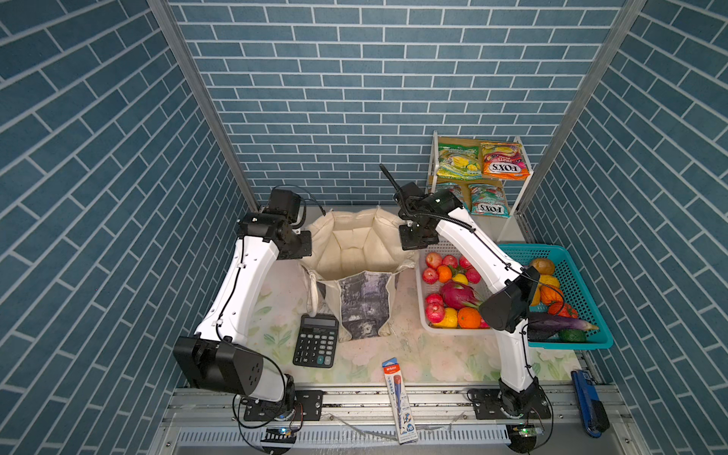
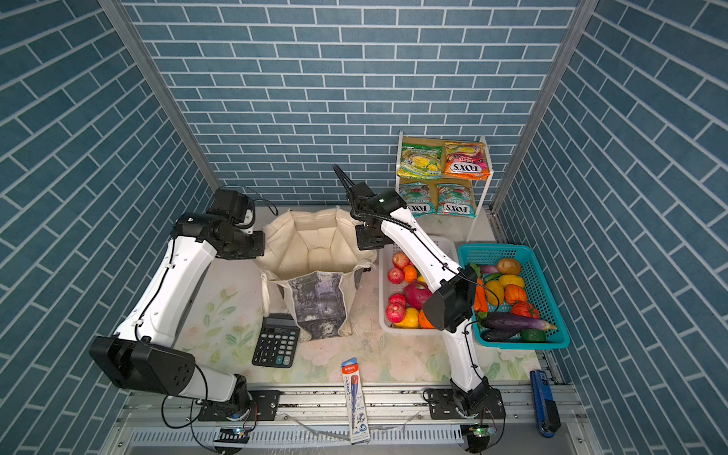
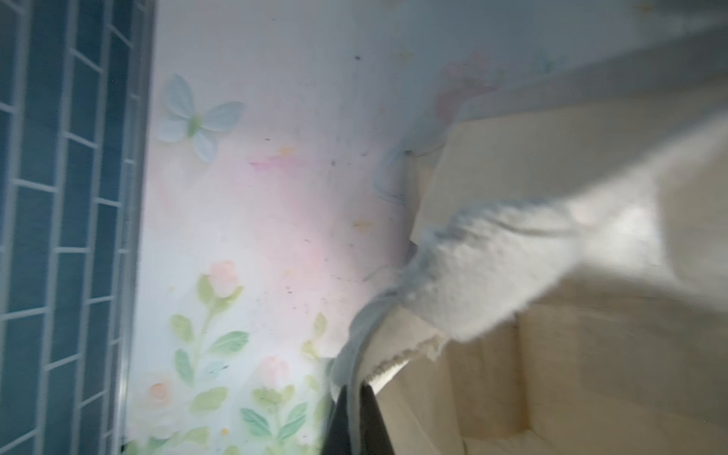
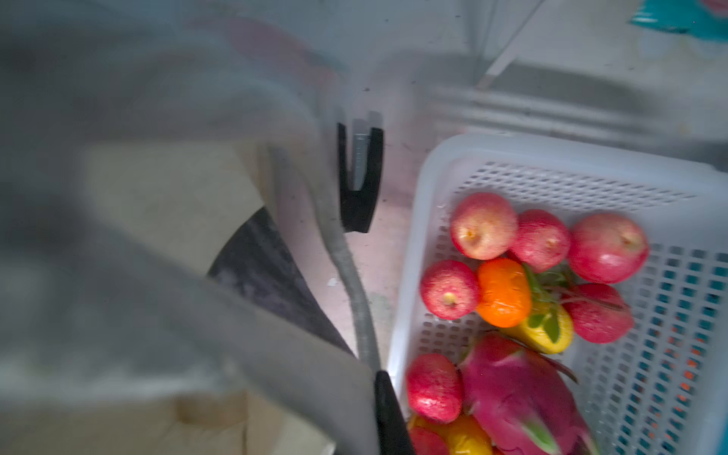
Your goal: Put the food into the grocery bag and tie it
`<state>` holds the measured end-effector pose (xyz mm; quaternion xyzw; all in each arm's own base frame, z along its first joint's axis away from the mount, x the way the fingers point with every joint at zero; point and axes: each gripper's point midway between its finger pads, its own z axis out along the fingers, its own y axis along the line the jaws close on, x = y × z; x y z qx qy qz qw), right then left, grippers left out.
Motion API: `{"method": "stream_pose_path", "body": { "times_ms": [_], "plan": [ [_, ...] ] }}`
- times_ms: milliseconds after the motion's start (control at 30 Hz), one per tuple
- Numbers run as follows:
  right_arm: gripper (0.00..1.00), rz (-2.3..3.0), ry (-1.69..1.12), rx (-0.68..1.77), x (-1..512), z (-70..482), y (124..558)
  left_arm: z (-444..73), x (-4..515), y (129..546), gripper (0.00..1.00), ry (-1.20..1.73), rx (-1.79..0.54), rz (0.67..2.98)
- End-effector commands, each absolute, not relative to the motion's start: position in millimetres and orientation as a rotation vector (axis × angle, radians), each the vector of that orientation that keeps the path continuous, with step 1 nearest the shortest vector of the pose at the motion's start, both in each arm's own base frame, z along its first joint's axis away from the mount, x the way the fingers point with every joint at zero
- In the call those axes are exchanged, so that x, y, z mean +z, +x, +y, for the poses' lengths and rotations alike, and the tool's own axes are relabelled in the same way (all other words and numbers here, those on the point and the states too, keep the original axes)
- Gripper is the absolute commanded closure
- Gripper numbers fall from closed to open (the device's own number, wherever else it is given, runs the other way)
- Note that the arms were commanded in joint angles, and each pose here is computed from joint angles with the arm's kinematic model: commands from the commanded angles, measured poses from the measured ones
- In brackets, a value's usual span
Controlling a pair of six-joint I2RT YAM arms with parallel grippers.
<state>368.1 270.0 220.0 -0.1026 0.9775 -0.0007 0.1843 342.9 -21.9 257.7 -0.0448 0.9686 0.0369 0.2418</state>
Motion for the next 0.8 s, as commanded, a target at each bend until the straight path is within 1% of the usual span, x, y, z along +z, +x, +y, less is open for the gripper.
{"method": "stream_pose_path", "body": {
  "times_ms": [0,200,233,300,333,400,500,567,633,700,767],
  "plan": [
    [1.0,2.7,-0.154,-0.295,235,211,372,28,259,337,1.0,-0.158,0.519,2.665],
    [1.0,2.695,-0.118,-0.423,231,188,374,40,238,344,1.0,-0.146,0.673,2.724],
    [1.0,2.697,-0.113,-0.429,230,186,375,40,236,344,1.0,-0.141,0.681,2.733],
    [1.0,2.702,-0.114,-0.42,230,186,375,33,233,347,1.0,-0.118,0.619,2.749],
    [1.0,2.71,-0.117,-0.392,229,189,375,24,231,349,1.0,-0.098,0.536,2.757],
    [1.0,2.729,-0.147,-0.287,227,204,374,-3,232,354,0.98,-0.057,0.299,2.751],
    [1.0,2.762,-0.232,-0.029,225,242,369,-57,244,359,0.84,0.005,-0.145,2.685],
    [1.0,2.775,-0.274,0.194,226,274,363,-87,255,359,0.78,0.022,-0.402,2.624],
    [1.0,2.763,-0.282,0.382,231,298,360,-104,261,356,0.72,0.02,-0.548,2.59],
    [0.99,2.742,-0.279,0.463,235,309,359,-109,260,353,0.66,0.008,-0.597,2.594],
    [0.92,2.74,-0.281,0.521,238,315,357,-108,255,350,0.57,-0.01,-0.598,2.613]
  ]
}}
